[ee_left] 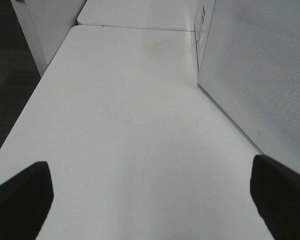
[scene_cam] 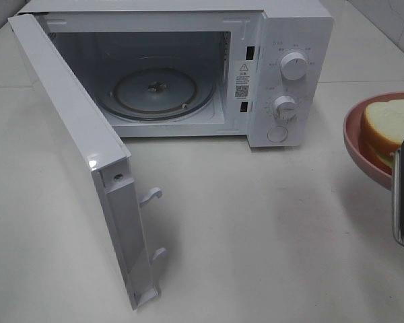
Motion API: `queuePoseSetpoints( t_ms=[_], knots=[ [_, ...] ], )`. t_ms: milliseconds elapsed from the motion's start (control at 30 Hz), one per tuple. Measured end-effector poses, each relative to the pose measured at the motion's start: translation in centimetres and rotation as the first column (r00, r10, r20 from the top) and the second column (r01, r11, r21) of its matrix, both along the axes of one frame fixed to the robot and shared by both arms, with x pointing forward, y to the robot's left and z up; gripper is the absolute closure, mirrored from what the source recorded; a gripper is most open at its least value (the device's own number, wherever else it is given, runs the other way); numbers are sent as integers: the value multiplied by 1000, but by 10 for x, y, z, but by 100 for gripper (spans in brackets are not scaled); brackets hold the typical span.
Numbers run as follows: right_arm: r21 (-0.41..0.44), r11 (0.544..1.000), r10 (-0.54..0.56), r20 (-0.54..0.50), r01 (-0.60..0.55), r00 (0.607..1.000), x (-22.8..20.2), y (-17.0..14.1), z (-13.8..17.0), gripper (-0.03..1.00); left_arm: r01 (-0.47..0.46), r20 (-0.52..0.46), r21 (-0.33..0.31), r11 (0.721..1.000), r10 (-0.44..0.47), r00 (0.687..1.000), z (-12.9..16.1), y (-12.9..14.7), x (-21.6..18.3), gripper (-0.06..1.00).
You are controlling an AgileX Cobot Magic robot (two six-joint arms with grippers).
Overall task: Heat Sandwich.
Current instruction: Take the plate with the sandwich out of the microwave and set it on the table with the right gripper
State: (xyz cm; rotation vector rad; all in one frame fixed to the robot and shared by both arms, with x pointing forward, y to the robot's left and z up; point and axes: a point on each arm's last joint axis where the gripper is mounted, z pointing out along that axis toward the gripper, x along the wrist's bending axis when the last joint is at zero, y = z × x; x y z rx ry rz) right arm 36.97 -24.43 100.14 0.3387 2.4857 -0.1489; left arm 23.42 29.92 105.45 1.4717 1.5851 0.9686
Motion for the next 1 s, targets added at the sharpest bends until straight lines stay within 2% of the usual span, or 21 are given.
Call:
queuePoseSetpoints(
  t_ms=[300, 567, 733, 833, 1000],
  knots=[
    [-12, 993, -120, -9, 120, 993, -3, -7, 0, 85, 0, 0, 0, 1000, 0, 1000, 0, 0, 0, -4],
    [-5, 969, -246, -1, 246, 969, -6, -13, 0, 85, 0, 0, 0, 1000, 0, 1000, 0, 0, 0, -4],
    [22, 938, -346, 44, 345, 937, -5, -16, 2, 85, 0, 0, 0, 1000, 0, 1000, 0, 0, 0, -4],
    [40, 904, -427, 84, 425, 900, 1, -15, 2, 85, 0, 0, 0, 1000, 0, 1000, 0, 0, 0, -4],
    [59, 875, -485, 125, 481, 866, 13, -7, 3, 85, 0, 0, 0, 1000, 0, 1000, 0, 0, 0, -4]
  ],
)
